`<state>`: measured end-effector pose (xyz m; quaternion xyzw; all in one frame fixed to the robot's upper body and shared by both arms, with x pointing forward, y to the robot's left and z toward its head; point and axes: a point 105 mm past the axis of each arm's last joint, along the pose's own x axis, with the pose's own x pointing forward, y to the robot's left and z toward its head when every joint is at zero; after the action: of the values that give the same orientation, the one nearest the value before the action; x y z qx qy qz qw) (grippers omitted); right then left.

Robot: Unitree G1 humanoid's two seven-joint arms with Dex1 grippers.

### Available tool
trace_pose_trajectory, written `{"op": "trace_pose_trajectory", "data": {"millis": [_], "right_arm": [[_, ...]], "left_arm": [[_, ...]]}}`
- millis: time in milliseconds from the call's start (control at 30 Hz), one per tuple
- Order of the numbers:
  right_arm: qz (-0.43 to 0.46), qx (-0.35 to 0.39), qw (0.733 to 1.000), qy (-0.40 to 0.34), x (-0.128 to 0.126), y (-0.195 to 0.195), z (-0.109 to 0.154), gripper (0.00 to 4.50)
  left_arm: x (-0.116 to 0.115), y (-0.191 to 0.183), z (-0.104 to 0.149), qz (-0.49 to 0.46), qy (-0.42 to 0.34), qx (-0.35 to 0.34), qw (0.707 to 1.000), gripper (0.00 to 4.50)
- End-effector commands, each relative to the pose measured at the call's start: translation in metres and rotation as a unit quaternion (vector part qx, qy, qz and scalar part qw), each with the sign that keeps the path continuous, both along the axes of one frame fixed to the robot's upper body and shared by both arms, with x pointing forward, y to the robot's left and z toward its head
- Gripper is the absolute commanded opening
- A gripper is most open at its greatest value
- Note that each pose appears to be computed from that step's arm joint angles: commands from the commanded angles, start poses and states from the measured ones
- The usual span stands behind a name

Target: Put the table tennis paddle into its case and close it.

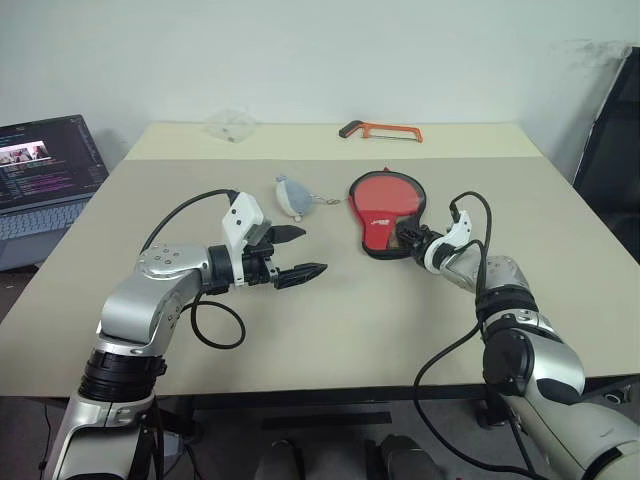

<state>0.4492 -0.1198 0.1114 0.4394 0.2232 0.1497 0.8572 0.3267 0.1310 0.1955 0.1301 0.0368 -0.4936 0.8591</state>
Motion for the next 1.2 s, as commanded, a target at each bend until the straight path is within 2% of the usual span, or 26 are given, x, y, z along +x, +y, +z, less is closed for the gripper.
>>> {"op": "trace_pose_trajectory", "data": {"millis": [33,100,233,367,500,767,967,1200], "right_arm": [[0.034,-0.006,0.999,0.011,-0.005,0.018,-0.006,0.56],[0.063,-0.01,0.998,0.012,-0.011,0.026,-0.006,0.02],[0.145,-0.02,0.989,0.018,-0.033,0.047,-0.012,0.02],[0.236,-0.036,0.971,0.026,-0.077,0.065,-0.024,0.02],[0.265,-0.043,0.963,0.031,-0.109,0.061,-0.029,0.02],[0.289,-0.055,0.955,0.036,-0.156,0.053,-0.025,0.02],[0.308,-0.06,0.949,0.039,-0.197,0.055,-0.039,0.02],[0.325,-0.057,0.943,0.053,-0.224,0.057,-0.048,0.02]], "left_arm": [[-0.001,-0.002,0.012,-0.005,-0.029,0.002,1.0,4.43],[-0.001,-0.002,0.012,-0.006,-0.028,0.002,1.0,4.43],[-0.002,0.0,0.01,-0.006,-0.025,0.005,1.0,4.43],[-0.004,0.003,0.006,-0.007,-0.017,0.013,1.0,4.43],[-0.004,0.005,0.005,-0.008,-0.013,0.017,1.0,4.43],[-0.001,0.003,0.005,-0.018,-0.01,0.024,1.0,4.43],[0.0,0.0,0.003,-0.031,-0.005,0.032,0.999,4.43],[0.002,-0.002,0.003,-0.044,-0.001,0.039,0.998,4.43]]}}
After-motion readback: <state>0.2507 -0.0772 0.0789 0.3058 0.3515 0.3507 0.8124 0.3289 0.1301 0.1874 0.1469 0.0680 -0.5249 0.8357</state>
